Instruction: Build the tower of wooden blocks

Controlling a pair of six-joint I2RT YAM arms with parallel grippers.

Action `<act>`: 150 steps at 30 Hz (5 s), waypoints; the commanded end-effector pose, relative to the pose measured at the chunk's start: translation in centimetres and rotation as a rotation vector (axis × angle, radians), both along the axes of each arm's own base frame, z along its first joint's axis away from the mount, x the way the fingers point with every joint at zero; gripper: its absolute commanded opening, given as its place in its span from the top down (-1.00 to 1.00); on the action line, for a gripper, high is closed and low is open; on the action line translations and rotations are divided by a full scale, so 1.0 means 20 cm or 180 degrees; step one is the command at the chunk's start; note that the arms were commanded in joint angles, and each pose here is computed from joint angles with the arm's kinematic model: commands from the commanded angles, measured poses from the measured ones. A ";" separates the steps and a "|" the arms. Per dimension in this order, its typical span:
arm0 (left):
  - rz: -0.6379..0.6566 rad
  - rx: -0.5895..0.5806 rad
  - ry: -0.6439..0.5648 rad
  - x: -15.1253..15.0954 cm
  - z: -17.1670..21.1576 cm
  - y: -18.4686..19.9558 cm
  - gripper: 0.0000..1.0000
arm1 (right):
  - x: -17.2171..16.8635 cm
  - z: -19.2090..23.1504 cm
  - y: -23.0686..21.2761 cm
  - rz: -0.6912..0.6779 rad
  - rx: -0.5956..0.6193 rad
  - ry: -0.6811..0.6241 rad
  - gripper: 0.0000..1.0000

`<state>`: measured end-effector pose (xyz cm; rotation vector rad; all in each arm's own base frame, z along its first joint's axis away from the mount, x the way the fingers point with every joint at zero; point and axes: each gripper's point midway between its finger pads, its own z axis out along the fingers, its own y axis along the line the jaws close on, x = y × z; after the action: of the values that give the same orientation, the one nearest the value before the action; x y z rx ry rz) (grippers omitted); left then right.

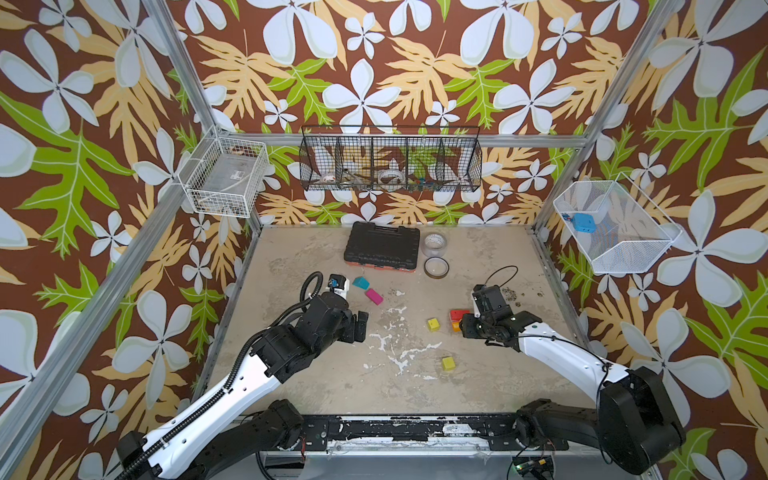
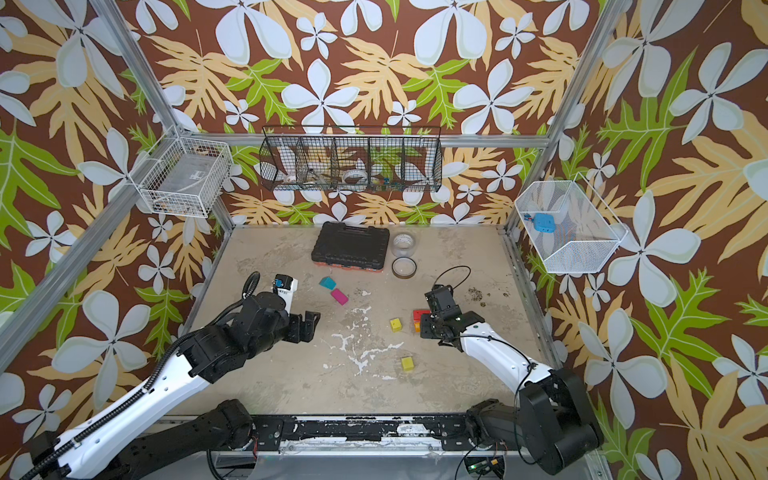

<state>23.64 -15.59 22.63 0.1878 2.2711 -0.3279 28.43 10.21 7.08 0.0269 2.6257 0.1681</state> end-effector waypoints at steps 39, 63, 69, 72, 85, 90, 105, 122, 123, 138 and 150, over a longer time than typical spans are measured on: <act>0.0022 -0.0018 -0.0029 0.01 0.01 0.00 -0.86 | 0.05 -0.03 0.03 0.0074 -0.0143 0.0051 0.23; 0.0022 -0.0023 -0.0034 0.01 0.01 0.00 -0.86 | 0.05 -0.07 0.07 0.0153 -0.0255 0.0131 0.09; 0.0015 -0.0020 -0.0029 0.01 0.01 0.00 -0.86 | 0.06 -0.09 0.08 0.0166 -0.0291 0.0164 0.02; 0.0013 -0.0019 -0.0030 0.01 0.01 0.00 -0.86 | 0.06 -0.09 0.07 0.0160 -0.0312 0.0167 0.02; 0.0009 -0.0025 -0.0026 0.01 0.01 0.00 -0.86 | 0.07 -0.10 0.06 0.0139 -0.0404 0.0174 -0.09; 0.0002 -0.0028 -0.0027 0.01 0.01 0.00 -0.86 | 0.07 -0.10 0.06 0.0133 -0.0422 0.0168 -0.36; -0.0013 -0.0044 -0.0028 0.00 0.02 -0.01 -0.85 | 0.03 0.03 0.05 0.0082 -0.0242 -0.0069 -0.72; -0.0013 -0.0079 -0.0066 0.00 0.04 0.00 -0.85 | -0.11 -0.06 -0.10 -0.0372 0.0057 -0.0159 0.06; -0.0010 -0.0078 -0.0067 0.00 0.04 0.00 -0.85 | -0.11 -0.07 -0.10 -0.0395 0.0070 -0.0148 0.05; -0.0016 -0.0069 -0.0060 0.00 0.03 0.00 -0.85 | -0.05 -0.13 -0.05 -0.0273 0.0141 -0.0049 0.06; -0.0020 -0.0067 -0.0052 0.00 0.03 0.00 -0.85 | -0.02 -0.12 -0.01 -0.0160 0.0147 -0.0024 0.08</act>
<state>23.40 -15.64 23.03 0.1906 2.2601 -0.3511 27.69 9.61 4.21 0.1273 2.6232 0.1981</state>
